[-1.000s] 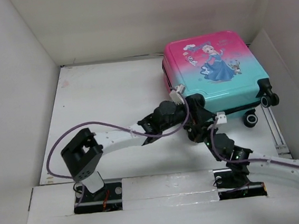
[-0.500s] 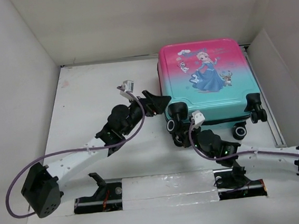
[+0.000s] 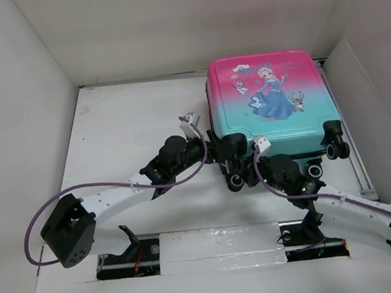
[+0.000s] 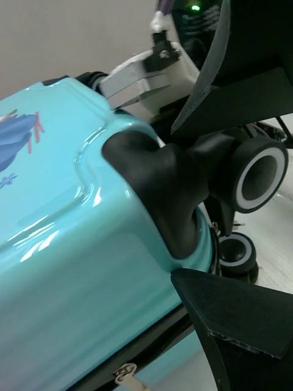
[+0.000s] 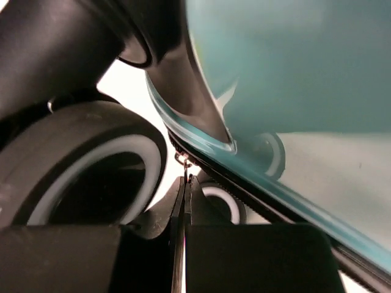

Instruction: Pack the luggage

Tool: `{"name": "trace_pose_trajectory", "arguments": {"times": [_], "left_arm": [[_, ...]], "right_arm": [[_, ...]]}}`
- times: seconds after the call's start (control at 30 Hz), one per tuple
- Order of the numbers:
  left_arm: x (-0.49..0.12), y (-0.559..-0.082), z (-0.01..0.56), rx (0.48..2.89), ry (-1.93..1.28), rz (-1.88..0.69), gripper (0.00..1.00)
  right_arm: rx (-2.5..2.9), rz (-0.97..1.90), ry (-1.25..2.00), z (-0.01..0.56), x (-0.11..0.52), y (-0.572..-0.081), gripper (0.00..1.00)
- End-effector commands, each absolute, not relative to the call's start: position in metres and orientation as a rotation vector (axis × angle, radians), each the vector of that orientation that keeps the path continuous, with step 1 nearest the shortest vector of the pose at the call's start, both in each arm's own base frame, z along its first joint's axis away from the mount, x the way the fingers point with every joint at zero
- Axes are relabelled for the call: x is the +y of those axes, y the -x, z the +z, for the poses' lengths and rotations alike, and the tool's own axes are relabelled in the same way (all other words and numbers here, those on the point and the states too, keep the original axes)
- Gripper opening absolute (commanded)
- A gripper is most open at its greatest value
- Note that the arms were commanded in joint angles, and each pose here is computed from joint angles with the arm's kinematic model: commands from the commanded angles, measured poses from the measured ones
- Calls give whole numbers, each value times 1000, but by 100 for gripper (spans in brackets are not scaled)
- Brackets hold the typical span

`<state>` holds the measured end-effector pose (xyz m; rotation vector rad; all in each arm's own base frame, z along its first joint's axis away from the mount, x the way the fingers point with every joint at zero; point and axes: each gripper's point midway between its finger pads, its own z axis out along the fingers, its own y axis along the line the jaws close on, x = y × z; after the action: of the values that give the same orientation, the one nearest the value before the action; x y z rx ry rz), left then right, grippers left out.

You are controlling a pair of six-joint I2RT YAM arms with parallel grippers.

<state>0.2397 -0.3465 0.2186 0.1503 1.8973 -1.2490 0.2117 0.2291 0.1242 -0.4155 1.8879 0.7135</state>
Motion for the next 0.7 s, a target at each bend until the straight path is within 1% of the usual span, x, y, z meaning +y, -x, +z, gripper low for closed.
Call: {"name": "trace_pose_trajectory", "arguments": {"times": [0.0, 0.03, 0.07, 0.13, 0.27, 0.37, 0.47, 0.53, 0.57, 0.67], "left_arm": [[-373, -225, 254, 1806, -277, -1399, 83], [-374, -230, 251, 1808, -257, -1403, 83], [-374, -238, 259, 1777, -245, -1405, 83], [-378, -240, 269, 1763, -261, -1456, 87], [-382, -245, 253, 1862, -295, -1412, 87], [-369, -245, 226, 1934, -243, -1340, 86], [-366, -241, 224, 1930, -226, -1359, 85], [-374, -240, 215, 1955, -245, -1390, 82], [-378, -238, 216, 1965, -240, -1419, 77], [-390, -239, 209, 1973, -250, -1480, 67]], "right_arm": [[1739, 720, 434, 180, 226, -250, 0], [1715, 755, 449, 196, 231, -257, 0], [1719, 769, 464, 198, 236, -259, 0], [1735, 770, 504, 195, 246, -262, 0], [1725, 777, 495, 194, 249, -262, 0], [1731, 755, 474, 188, 243, -266, 0], [1724, 774, 474, 190, 245, -264, 0], [1726, 774, 475, 191, 247, -266, 0], [1722, 767, 482, 191, 245, -267, 0], [1694, 773, 509, 203, 250, -273, 0]]}}
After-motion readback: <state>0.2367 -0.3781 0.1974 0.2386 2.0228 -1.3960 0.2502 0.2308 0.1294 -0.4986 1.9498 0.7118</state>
